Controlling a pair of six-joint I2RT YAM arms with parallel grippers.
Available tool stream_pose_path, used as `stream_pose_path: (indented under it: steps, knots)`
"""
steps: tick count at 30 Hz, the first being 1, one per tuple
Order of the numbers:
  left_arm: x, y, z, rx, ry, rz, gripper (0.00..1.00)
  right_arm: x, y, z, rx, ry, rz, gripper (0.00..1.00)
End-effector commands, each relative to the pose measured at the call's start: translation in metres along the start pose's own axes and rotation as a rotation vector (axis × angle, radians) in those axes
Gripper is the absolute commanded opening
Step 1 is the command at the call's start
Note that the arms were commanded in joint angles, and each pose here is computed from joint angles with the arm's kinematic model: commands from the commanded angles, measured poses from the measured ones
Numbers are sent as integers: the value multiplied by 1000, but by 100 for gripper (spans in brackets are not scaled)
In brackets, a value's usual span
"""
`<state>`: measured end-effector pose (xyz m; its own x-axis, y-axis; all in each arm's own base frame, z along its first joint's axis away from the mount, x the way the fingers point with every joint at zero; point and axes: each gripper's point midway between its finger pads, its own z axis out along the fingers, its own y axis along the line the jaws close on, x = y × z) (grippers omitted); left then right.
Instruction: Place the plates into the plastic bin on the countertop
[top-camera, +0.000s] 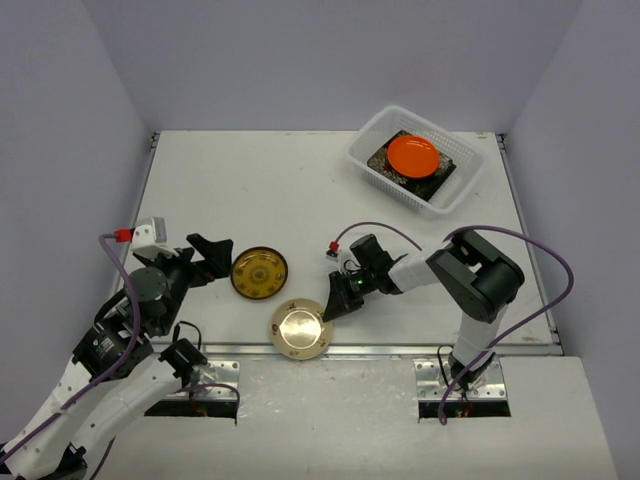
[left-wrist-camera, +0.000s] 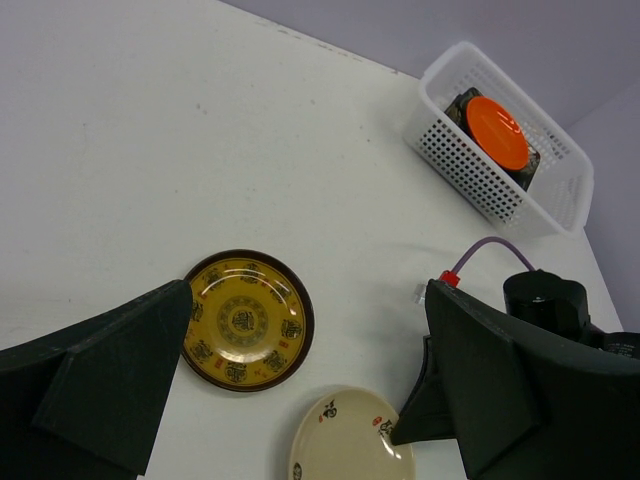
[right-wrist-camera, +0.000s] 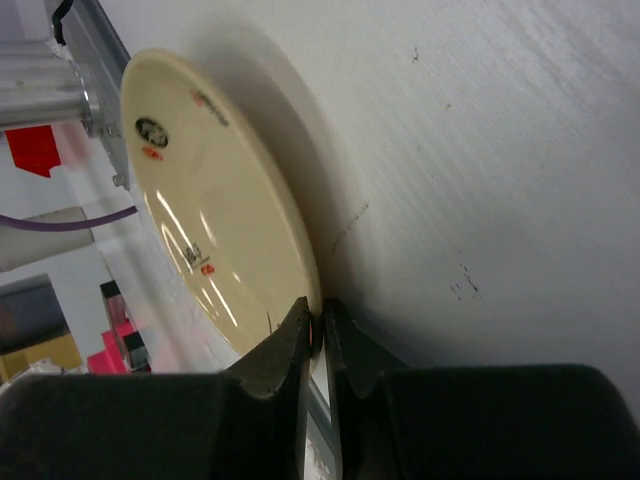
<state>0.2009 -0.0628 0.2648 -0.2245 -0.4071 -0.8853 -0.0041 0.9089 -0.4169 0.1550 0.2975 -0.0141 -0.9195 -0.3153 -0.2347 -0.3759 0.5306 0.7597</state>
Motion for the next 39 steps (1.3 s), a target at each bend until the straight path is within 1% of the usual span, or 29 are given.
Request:
stream_pose_path:
  steps: [1,2,4,5,7,10,11,12,13,14,15,18,20,21,22,23,25,29,30,32,35,39]
  knots:
    - [-9,-7,-2,33,-32,-11,100,13,-20,8,67,39,39,1]
    - [-9,-7,-2,33,-32,-12,100,10,-15,8,52,29,35,0]
    - [-9,-7,-2,33,-32,-12,100,-11,9,-1,-7,-27,2,0]
    - [-9,-7,-2,33,-33,-12,100,-18,11,-3,-12,-43,-1,0]
    - [-10,-6,-4,35,-37,-15,100,-59,27,-31,-31,-175,11,0]
    - [-13,-6,-6,38,-49,-24,100,-102,35,-72,-66,-354,120,0]
    - [-14,-5,-7,40,-54,-27,100,-126,30,-100,-69,-475,148,0]
    - [-15,-5,-7,42,-57,-30,100,-154,17,-135,-45,-627,225,0]
    - [-15,-5,-8,41,-60,-33,100,-173,6,-161,-21,-735,296,0]
    - [-16,-5,-8,41,-61,-34,100,-186,-1,-179,-14,-815,375,0]
    - [-16,-4,-8,40,-62,-35,100,-202,-18,-205,20,-931,461,0]
    - [-16,-4,-8,37,-59,-35,100,-232,-56,-274,64,-1224,703,0]
    - [-17,-4,-10,39,-64,-39,100,-245,-73,-306,81,-1354,854,0]
    - [-18,-4,-10,41,-67,-41,100,-250,-79,-316,98,-1388,919,0]
    - [-18,-4,-12,46,-71,-44,100,-255,-93,-329,170,-1430,1019,0]
    - [-19,-4,-13,50,-74,-48,100,-252,-108,-328,235,-1432,1100,0]
    - [-21,-4,-15,59,-82,-55,100,-256,-125,-335,310,-1465,1199,0]
    - [-23,-5,-19,79,-92,-66,100,-268,-140,-357,298,-1643,1196,0]
    - [-23,-5,-20,79,-95,-67,100,-265,-146,-357,308,-1658,1204,0]
    - [-23,-5,-20,81,-93,-66,100,-274,-150,-361,339,-1662,1188,0]
    - [-23,-6,-20,82,-92,-66,100,-280,-162,-357,420,-1628,1195,0]
    - [-22,-7,-20,87,-88,-64,100,-293,-168,-358,432,-1627,1180,0]
